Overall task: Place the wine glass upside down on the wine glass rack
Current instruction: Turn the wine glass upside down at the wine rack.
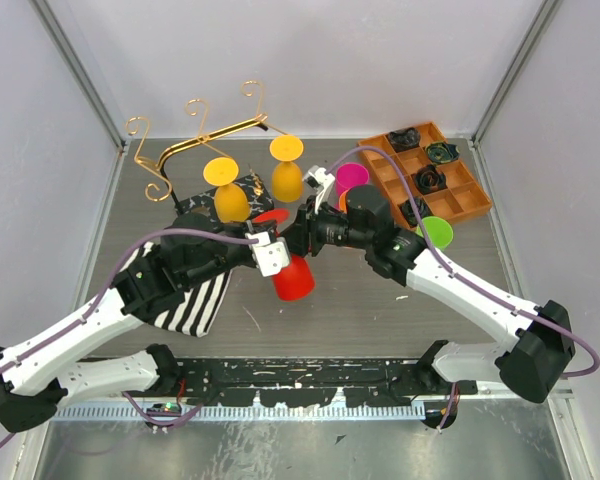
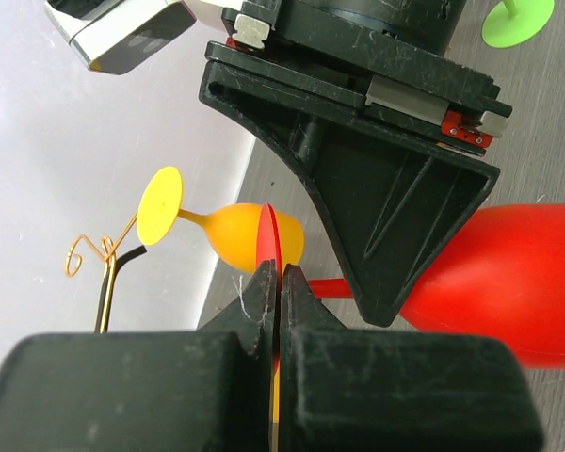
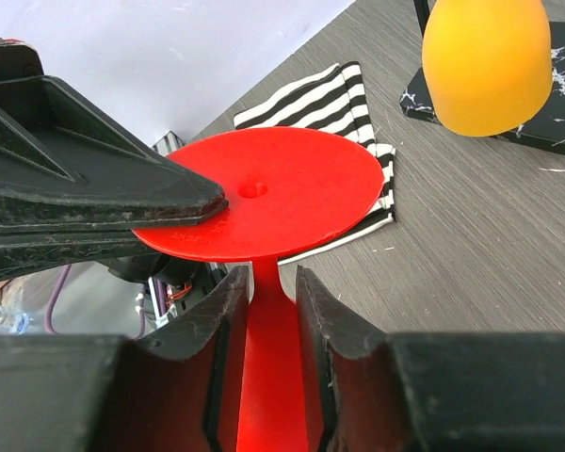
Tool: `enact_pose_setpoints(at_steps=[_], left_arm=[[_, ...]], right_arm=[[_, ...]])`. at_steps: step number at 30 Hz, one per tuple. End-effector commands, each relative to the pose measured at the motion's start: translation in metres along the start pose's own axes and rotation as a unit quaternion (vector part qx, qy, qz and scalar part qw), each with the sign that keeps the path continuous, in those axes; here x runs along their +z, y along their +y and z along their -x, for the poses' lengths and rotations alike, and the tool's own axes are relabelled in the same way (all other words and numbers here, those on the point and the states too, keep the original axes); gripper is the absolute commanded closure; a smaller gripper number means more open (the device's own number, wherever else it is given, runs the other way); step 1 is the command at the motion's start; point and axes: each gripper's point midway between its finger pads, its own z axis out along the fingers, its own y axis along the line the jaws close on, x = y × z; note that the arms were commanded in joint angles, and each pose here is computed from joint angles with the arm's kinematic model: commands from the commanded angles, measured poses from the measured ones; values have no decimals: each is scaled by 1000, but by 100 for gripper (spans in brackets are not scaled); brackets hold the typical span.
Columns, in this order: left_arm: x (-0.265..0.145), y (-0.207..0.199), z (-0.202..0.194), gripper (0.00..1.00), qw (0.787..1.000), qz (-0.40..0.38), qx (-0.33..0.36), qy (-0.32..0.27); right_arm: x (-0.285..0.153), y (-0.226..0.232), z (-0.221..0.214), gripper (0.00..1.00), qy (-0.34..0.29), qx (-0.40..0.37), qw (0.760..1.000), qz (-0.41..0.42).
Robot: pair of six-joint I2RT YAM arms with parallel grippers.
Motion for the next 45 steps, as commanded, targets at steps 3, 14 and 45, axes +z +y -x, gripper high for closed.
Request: enact_pose_setpoints(at_steps=[3, 14, 45], left_arm=[[-3, 20, 13, 96, 999, 44, 0, -22], [-9, 24, 16, 61, 998, 58, -13, -35], [-99, 122, -41, 26, 869, 339, -340, 124]], right_arm=[[0, 4, -2, 100, -4, -1, 1000, 12], [-3, 7, 9, 99, -32, -1, 999, 10], [-26, 3, 51, 99, -178, -142, 973, -44]])
